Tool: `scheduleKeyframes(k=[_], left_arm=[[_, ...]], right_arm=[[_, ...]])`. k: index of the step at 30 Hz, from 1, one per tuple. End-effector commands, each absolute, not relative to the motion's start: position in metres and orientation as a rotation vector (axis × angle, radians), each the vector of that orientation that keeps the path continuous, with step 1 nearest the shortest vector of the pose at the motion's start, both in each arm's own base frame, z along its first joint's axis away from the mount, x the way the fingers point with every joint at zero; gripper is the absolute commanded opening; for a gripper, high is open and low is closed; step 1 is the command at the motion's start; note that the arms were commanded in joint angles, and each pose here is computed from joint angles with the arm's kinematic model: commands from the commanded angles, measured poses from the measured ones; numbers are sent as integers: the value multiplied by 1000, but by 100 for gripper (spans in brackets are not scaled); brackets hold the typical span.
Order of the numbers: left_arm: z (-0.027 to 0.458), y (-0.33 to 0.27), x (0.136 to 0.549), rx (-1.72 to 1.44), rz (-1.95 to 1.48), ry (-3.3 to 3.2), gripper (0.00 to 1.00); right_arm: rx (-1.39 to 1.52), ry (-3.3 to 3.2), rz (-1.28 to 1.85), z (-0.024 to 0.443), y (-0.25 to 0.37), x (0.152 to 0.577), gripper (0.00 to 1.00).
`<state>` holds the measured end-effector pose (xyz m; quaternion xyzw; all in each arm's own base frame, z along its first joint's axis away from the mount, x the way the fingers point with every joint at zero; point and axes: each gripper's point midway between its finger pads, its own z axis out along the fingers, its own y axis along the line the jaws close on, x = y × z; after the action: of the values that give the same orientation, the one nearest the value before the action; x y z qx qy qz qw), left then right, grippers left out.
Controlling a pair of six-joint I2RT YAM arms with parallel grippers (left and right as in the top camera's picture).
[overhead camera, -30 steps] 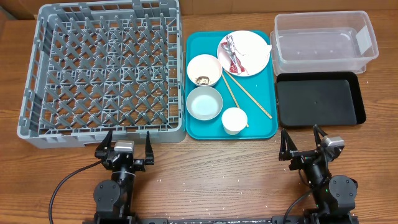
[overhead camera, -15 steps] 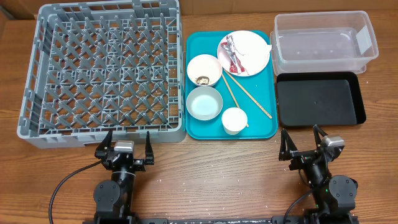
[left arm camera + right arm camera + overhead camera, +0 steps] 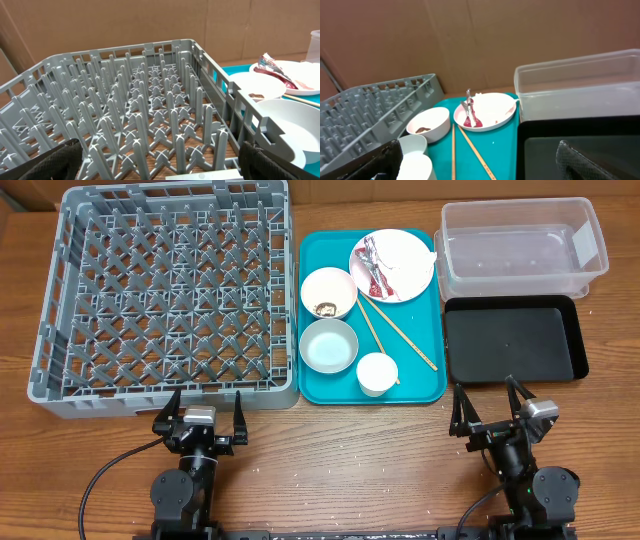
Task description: Sort waste into correct bins and load items into the dishwasher
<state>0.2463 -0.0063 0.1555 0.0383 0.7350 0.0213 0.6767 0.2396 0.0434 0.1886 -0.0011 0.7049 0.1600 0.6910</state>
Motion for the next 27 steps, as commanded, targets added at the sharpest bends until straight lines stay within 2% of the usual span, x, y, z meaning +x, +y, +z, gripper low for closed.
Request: scheduleKeyframes(k=[1,8,15,21,27], left_arm=[[156,-2,246,82,76,1645,100],[156,-2,246,82,76,1645,100],[156,-2,246,82,76,1645,100],[156,-2,246,82,75,1645,100],[156,-2,246,82,75,1645,100]], right_arm=[[-21,1492,365,228,44,232,100],[-68,1462,397,285,53,230,100],[-152,1568,496,329,74,257,100],[-185,1759,523,346,88,316,100],[-255,2005,531,330,113,397,100]])
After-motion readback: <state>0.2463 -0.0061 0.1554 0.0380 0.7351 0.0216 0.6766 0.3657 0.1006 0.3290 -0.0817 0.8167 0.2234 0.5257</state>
